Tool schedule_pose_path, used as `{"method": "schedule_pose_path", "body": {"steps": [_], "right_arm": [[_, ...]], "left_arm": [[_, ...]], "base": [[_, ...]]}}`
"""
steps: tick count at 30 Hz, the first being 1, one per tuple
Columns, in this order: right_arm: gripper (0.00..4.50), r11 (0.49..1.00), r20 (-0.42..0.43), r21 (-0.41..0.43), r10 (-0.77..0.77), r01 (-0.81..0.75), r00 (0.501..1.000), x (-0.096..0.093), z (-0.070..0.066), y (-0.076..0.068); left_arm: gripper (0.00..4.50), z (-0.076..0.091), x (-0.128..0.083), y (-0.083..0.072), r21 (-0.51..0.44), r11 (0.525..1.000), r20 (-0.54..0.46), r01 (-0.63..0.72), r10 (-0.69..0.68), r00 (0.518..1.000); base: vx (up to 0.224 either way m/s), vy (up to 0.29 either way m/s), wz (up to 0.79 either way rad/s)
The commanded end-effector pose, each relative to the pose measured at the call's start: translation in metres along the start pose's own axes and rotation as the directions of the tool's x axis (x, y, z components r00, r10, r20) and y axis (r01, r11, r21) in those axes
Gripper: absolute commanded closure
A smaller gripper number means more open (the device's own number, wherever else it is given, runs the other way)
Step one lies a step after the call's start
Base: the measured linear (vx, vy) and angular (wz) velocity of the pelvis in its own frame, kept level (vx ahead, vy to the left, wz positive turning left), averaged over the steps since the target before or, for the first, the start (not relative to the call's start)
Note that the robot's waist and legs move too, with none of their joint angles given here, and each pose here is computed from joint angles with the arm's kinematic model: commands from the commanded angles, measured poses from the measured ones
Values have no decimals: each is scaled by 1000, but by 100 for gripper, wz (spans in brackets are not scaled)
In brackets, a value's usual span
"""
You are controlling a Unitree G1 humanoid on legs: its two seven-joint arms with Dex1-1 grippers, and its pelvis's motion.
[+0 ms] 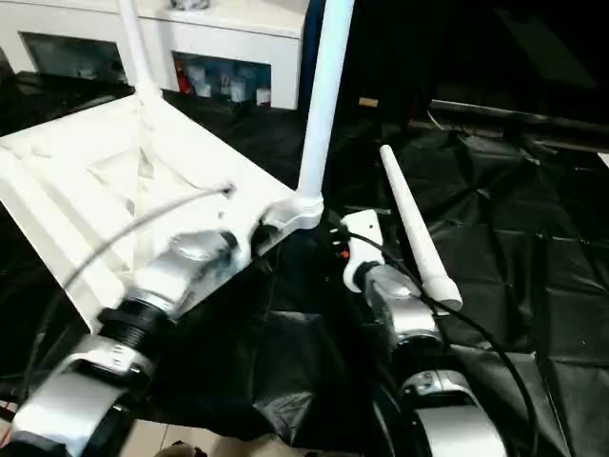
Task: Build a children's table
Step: Rotate leg to tighten, then rotate table base
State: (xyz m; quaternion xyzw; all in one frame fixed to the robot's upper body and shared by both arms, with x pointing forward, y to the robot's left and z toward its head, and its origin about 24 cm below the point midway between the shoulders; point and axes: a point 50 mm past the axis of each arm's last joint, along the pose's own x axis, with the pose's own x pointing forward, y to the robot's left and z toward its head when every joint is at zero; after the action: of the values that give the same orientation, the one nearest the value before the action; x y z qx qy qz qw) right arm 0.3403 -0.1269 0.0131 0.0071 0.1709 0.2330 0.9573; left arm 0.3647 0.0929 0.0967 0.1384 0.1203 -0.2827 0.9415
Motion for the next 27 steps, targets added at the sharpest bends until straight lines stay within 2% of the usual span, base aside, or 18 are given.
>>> {"method": "schedule_pose_path", "body": {"steps": [1, 6, 7, 8, 9, 11, 12, 14, 16, 19, 21, 25, 27], "right_arm": [[63, 1000, -17, -21, 1, -2, 1000, 3, 4, 3], [63, 999, -26, -29, 16, -17, 1000, 7, 4, 10], [63, 999, -25, -29, 18, -19, 1000, 8, 4, 11], [63, 999, -25, -29, 18, -19, 1000, 8, 4, 11], [63, 999, -26, -29, 19, -20, 999, 9, 5, 13], [63, 999, -27, -29, 21, -22, 999, 10, 5, 15], [63, 999, -29, -30, 26, -27, 999, 12, 5, 17], [63, 999, -30, -32, 28, -29, 999, 13, 5, 19], [63, 999, -30, -34, 31, -33, 999, 15, 7, 21], [63, 999, -30, -35, 36, -37, 999, 16, 7, 24], [63, 999, -31, -36, 37, -39, 999, 18, 8, 26], [63, 998, -32, -37, 43, -44, 999, 20, 8, 30], [63, 998, -33, -37, 46, -47, 998, 21, 8, 32]], "left_arm": [[364, 8, -11, 12, 29, 997, 35, -66, 65, 997], [364, 14, -43, 46, 126, 969, 46, -212, 208, 977], [364, 15, -56, 58, 163, 952, 31, -259, 257, 966], [364, 15, -56, 58, 163, 952, 31, -259, 257, 966], [364, 14, -81, 79, 234, 914, -20, -330, 344, 939], [364, 13, -93, 87, 267, 897, -48, -352, 377, 925], [364, 10, -114, 97, 308, 877, -100, -369, 416, 904], [364, 6, -126, 102, 327, 872, -146, -365, 428, 892], [364, -6, -150, 110, 376, 863, -267, -338, 450, 852], [364, -13, -165, 118, 371, 855, -322, -363, 485, 813], [364, -23, -180, 122, 400, 849, -414, -345, 503, 758], [364, -34, -200, 122, 444, 845, -528, -300, 517, 674], [364, -40, -208, 119, 450, 857, -588, -249, 495, 640]], "base": [[0, 0, 0], [0, 0, 0], [0, 0, 0], [0, 0, 0], [0, 0, 0], [0, 0, 0], [0, 0, 0], [0, 0, 0], [0, 0, 0], [0, 0, 0], [0, 0, 0], [0, 0, 0], [0, 0, 0]]}}
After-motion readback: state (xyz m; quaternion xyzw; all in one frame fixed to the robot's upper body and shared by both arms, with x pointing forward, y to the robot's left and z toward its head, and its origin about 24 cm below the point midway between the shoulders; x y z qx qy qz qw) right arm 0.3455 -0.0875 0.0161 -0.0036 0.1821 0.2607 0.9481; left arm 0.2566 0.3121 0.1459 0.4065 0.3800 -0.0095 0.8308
